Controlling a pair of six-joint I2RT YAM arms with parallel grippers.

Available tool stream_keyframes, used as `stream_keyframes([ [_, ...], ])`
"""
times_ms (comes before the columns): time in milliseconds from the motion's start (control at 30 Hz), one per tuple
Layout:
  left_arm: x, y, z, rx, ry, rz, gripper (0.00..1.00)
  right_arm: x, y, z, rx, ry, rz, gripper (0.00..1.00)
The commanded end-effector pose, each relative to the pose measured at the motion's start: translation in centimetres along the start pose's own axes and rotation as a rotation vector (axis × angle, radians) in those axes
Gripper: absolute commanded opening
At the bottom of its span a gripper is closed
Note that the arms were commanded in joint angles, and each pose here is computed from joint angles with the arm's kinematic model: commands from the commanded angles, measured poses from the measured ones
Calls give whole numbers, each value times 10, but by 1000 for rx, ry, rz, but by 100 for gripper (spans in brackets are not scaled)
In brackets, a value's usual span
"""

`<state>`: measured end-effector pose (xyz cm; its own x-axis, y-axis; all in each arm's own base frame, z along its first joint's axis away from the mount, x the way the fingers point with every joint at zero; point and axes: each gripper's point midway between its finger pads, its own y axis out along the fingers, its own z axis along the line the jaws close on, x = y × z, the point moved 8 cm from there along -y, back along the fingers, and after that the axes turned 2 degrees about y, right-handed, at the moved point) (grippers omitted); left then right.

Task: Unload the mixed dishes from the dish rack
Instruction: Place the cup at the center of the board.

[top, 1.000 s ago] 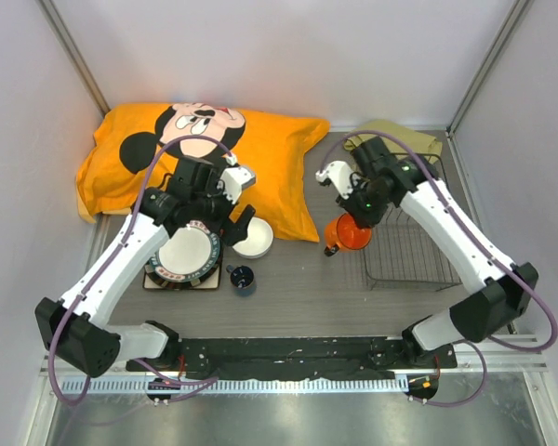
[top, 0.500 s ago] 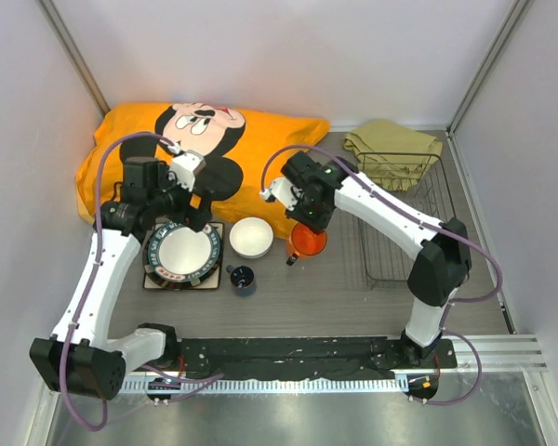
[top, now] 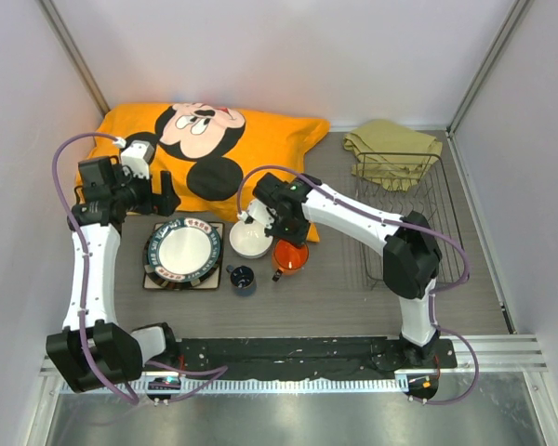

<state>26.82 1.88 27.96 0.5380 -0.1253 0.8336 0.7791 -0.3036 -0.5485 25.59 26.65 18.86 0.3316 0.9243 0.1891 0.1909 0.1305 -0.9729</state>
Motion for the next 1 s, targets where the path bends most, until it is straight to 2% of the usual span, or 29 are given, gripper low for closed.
stream_keyframes([
  [0,6,6,4,-34,-22,-53,100,9,-6,1,-34,1,-41,1],
  [400,7,5,8,-25,-34,-74,100,4,24,24,24,-56,68,1],
  [967,3,2,8,-41,-19,-67,100,10,32,27,29,-90,83,1],
])
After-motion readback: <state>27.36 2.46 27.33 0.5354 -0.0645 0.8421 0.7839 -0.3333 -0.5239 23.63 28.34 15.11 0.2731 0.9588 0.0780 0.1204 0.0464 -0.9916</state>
